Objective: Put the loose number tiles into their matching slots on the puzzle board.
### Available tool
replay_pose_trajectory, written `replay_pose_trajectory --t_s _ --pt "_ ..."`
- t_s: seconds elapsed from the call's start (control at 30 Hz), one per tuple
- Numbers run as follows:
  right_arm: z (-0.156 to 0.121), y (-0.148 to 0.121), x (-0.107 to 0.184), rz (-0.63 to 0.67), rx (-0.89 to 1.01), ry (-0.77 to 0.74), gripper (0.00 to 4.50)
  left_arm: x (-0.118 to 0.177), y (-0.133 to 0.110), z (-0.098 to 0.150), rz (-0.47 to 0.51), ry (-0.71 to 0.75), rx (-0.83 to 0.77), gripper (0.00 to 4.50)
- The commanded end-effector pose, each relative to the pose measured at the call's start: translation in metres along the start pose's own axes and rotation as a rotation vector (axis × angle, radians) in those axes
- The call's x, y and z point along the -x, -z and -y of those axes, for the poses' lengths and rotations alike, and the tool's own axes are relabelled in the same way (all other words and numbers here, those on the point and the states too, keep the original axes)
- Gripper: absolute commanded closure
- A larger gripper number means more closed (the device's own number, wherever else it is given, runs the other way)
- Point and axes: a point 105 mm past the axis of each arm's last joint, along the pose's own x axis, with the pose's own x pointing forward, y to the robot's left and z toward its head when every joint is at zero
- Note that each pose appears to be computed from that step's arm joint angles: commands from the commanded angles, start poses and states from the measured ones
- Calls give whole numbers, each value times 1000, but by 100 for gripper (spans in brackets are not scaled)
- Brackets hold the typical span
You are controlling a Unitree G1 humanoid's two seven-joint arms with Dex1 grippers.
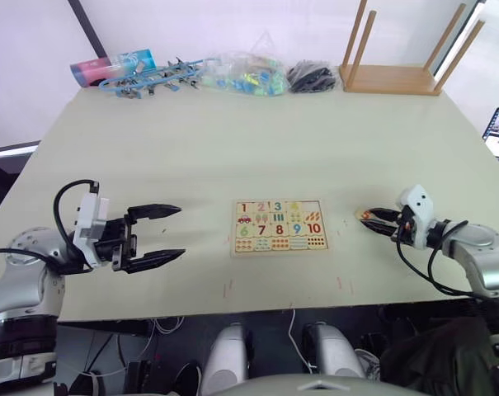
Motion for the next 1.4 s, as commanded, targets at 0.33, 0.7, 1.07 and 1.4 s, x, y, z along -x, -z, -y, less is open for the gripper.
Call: replay_pose_trajectory --t_s 0.33,0.7,1.07,1.4 --pt "-23 -78 -25 -96 317 -311 352 2 -10 3 26 5 -46 0" --pt "-36 -94 -59 -180 454 -469 352 6 -12 8 28 -19 -52 0" --pt "-24 -93 -80 -260 522 -472 352 9 -12 10 27 -36 -53 0" --pt "-22 -91 -87 -285 541 -468 352 11 -9 10 16 -64 -47 0"
